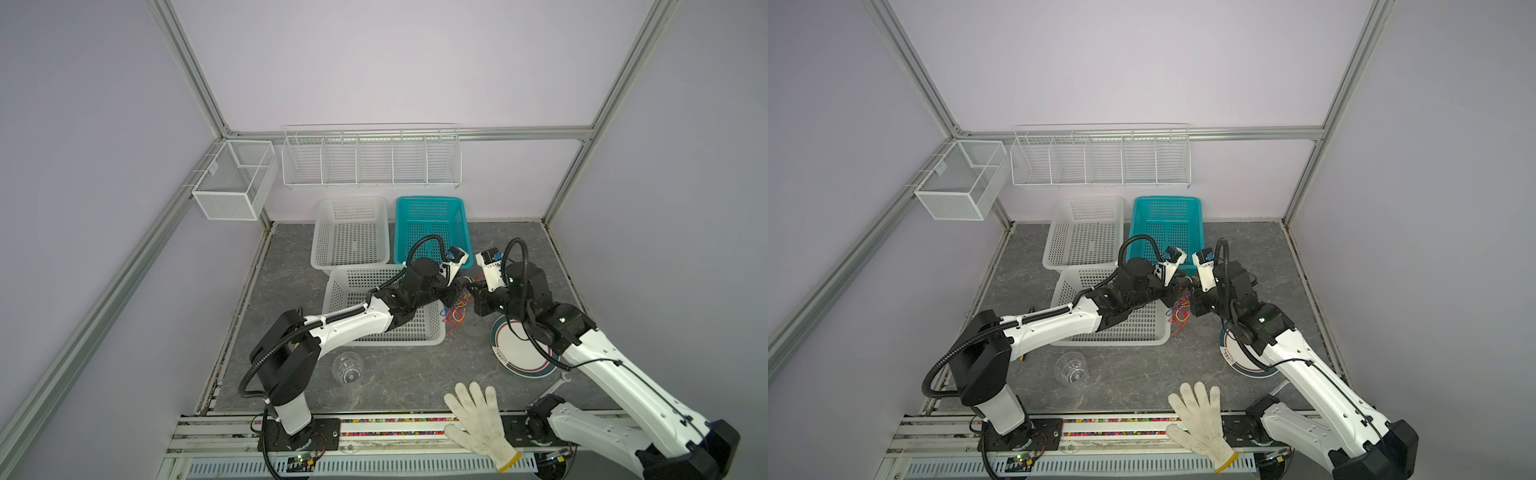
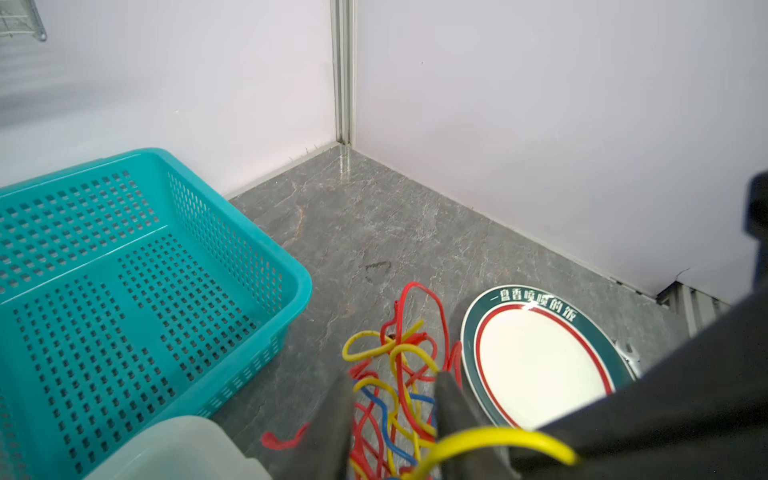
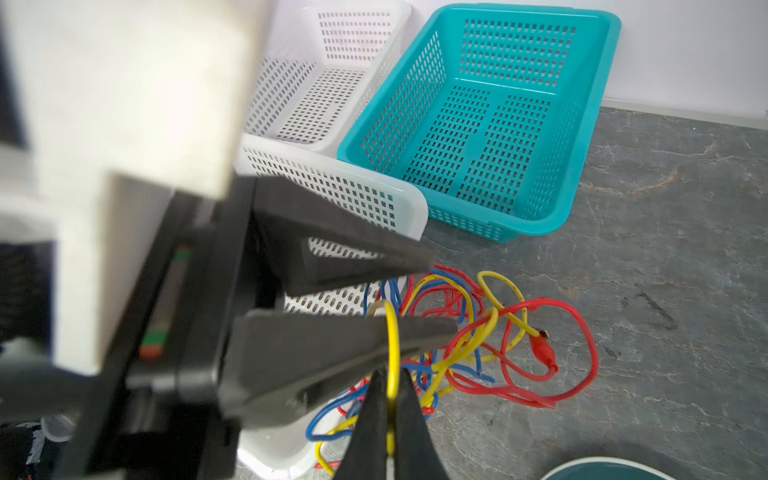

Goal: Untangle the cables
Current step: 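Grasp the yellow wire with the left gripper beside the right gripper, then pull the yellow wire up with the left gripper while the right gripper lowers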

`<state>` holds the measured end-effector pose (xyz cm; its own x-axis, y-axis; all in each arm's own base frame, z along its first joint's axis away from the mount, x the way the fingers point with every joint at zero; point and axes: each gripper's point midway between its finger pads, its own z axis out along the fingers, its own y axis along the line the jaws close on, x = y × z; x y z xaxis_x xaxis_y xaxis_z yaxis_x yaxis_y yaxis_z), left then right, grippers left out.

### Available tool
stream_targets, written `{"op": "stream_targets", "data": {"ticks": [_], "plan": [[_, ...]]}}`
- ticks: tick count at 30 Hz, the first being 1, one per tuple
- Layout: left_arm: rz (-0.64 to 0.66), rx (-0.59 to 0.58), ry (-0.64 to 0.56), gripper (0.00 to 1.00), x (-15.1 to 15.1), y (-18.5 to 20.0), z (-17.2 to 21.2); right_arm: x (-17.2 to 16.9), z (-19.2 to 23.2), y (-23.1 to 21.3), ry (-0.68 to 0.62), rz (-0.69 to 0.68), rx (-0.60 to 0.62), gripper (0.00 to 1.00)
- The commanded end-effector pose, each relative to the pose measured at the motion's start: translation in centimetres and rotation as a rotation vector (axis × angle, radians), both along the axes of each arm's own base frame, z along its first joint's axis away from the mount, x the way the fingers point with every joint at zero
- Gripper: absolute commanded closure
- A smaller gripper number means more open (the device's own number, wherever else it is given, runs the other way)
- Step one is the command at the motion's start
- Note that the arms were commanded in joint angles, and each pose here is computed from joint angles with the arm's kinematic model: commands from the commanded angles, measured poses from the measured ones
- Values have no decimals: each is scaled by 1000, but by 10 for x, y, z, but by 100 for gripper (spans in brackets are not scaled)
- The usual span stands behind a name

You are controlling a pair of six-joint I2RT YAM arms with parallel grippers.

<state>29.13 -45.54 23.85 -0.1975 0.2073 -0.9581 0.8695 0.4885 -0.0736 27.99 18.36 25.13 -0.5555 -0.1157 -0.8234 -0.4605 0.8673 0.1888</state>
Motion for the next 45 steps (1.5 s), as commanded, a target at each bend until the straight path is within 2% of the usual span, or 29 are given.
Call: {"op": "stream_targets", "data": {"ticks": [1, 2, 6, 8, 10, 15, 18, 22, 24, 29, 33, 38, 45], "plan": [[19, -27, -25, 93, 6, -5, 12, 0, 3, 5, -25, 25, 26, 93], [24, -32, -26, 100, 7, -5, 13, 1, 2, 4, -24, 19, 25, 93], [34, -49, -28, 100, 8, -5, 13, 4, -4, 0, -6, -12, 12, 93], [28, -57, -30, 100, 7, -5, 13, 6, -6, -5, 7, -41, -5, 81], [27, -60, -37, 100, 6, -4, 10, 9, -7, -18, 20, -109, -30, 60], [36, -53, -46, 100, 7, -2, -2, 4, 4, -34, 31, -132, -13, 32], [39, -54, -46, 100, 9, -3, -5, -5, 15, -34, 11, -95, 31, 22], [23, -50, -66, 100, 8, -6, -6, -14, 29, -47, -28, -124, 54, 11], [-1, -50, -89, 100, 6, -8, -6, -14, 32, -58, -38, -164, 48, 8], [-64, -97, -184, 100, -2, -13, 5, 1, 24, -79, 12, -249, 15, 7], [-117, -116, -263, 100, -8, -18, 14, 18, 18, -89, 62, -270, 49, 7], [-229, -95, -331, 100, -20, -30, 21, 37, 12, -84, 110, -208, 124, 8], [-313, -36, -408, 100, -22, -44, 28, 39, -15, -64, 179, -88, 162, 8]]}}
